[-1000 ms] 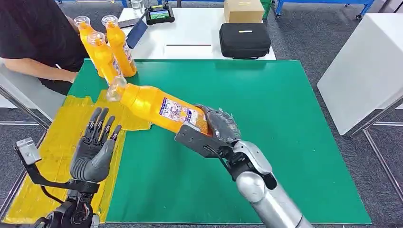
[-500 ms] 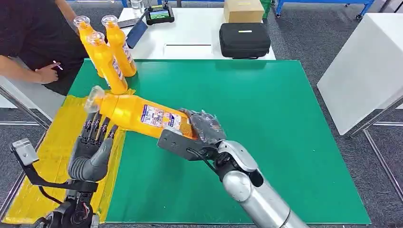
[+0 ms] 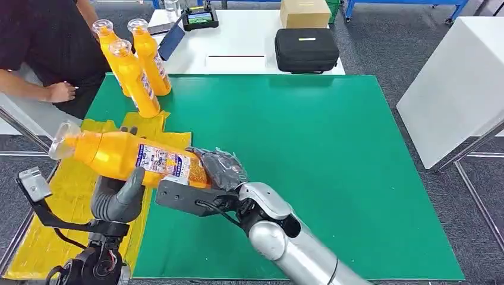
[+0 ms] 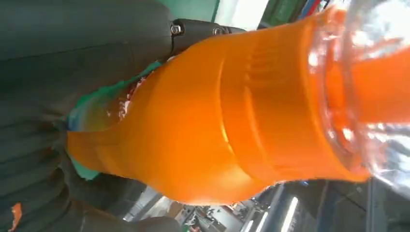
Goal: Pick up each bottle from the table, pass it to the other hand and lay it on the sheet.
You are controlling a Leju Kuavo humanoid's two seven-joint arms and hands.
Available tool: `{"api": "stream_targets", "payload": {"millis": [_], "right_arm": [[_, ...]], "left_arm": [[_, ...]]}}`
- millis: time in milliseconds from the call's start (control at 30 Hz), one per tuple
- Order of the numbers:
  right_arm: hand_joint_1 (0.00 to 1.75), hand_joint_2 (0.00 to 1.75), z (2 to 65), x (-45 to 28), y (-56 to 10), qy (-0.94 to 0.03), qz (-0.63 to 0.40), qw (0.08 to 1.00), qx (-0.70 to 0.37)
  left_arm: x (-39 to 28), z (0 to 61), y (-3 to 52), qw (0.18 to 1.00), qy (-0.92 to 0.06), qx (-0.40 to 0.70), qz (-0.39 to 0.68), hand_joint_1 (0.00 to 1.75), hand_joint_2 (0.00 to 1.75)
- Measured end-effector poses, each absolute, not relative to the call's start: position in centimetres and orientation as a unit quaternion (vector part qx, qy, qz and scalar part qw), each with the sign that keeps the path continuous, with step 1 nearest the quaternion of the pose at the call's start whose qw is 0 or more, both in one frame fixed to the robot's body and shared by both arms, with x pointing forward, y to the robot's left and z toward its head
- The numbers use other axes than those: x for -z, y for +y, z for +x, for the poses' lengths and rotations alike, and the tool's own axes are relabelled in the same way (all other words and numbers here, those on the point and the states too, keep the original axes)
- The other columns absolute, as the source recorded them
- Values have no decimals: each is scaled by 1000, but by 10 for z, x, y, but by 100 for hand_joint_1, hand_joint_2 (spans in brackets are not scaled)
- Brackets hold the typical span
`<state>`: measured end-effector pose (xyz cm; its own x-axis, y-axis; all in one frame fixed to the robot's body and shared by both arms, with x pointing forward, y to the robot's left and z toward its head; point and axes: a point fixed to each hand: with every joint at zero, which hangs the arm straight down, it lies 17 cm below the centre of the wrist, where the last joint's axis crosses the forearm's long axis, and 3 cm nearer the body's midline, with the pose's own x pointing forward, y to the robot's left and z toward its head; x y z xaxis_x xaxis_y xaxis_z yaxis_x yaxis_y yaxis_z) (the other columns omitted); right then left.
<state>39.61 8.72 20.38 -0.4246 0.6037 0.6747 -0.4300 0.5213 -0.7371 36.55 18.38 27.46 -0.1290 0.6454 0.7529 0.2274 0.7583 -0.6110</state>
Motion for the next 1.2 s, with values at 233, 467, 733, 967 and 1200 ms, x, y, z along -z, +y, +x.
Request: {"api": "stream_targets", "payload": {"millis": [233, 467, 733, 967, 1200], "right_arm": [[175, 175, 393, -200, 102, -682, -40, 522, -511], [175, 175, 389, -198, 110, -680, -29, 518, -518], [175, 175, 383, -188, 119, -669, -23, 510, -540], [175, 175, 381, -184, 121, -666, -23, 508, -546], [0, 175, 380, -179, 120, -663, -22, 509, -549]], "left_arm": [[-277, 366, 178, 588, -728, -180, -302, 0, 175], [-275, 365, 175, 590, -727, -179, -301, 0, 175], [-270, 361, 191, 578, -748, -198, -260, 175, 175], [-267, 360, 194, 579, -749, -200, -253, 175, 175], [-264, 358, 198, 578, -749, -206, -247, 175, 175]]}}
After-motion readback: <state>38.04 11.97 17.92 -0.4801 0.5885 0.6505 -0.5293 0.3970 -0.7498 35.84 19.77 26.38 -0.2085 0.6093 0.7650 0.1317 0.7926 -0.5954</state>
